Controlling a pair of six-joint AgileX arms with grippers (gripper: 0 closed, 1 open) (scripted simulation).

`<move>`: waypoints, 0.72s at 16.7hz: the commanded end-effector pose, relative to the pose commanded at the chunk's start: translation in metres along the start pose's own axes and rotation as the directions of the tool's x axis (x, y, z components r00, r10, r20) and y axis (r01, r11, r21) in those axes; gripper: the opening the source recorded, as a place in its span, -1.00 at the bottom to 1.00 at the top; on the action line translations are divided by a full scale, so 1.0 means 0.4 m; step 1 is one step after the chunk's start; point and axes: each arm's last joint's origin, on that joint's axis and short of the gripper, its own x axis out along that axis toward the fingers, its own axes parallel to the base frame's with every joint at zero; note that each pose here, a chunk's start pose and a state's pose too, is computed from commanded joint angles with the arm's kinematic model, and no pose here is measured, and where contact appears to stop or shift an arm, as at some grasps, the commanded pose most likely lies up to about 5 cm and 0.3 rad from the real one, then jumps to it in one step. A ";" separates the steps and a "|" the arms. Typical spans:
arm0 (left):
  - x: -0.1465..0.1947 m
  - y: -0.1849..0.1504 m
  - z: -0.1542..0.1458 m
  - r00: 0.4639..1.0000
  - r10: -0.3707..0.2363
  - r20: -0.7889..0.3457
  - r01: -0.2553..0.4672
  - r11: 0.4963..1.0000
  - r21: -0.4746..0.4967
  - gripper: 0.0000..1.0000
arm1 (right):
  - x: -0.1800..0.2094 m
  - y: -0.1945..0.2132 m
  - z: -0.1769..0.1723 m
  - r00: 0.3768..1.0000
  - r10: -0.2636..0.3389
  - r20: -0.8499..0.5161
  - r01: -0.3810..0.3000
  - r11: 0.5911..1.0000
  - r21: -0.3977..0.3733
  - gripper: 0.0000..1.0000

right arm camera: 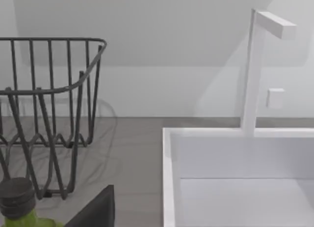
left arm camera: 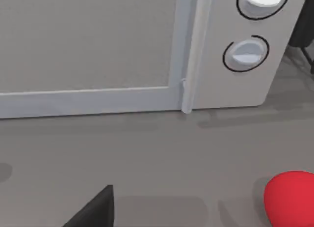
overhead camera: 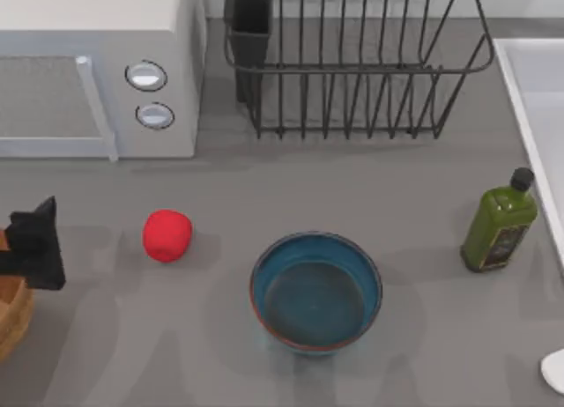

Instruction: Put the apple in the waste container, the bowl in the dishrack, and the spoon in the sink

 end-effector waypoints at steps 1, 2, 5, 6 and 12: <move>0.015 -0.009 0.026 0.997 -0.017 -0.072 0.017 1.000 -0.001 1.00 | 0.000 0.000 0.000 1.000 0.000 0.000 0.000 1.000 0.000 1.00; 0.034 -0.020 0.052 0.989 -0.032 -0.147 0.032 0.999 -0.003 1.00 | 0.000 0.000 0.000 1.000 0.000 0.000 0.000 1.000 0.000 1.00; 0.116 -0.062 0.120 0.925 -0.065 -0.375 0.066 0.998 -0.010 1.00 | 0.000 0.000 0.000 1.000 0.000 0.000 0.000 1.000 0.000 1.00; 0.150 -0.079 0.138 0.892 -0.069 -0.447 0.071 0.997 -0.012 1.00 | 0.000 0.000 0.000 1.000 0.000 0.000 0.000 1.000 0.000 1.00; 0.382 -0.189 0.168 0.630 -0.033 -0.776 0.048 0.999 -0.003 1.00 | 0.000 0.000 0.000 1.000 0.000 0.000 0.000 1.000 0.000 1.00</move>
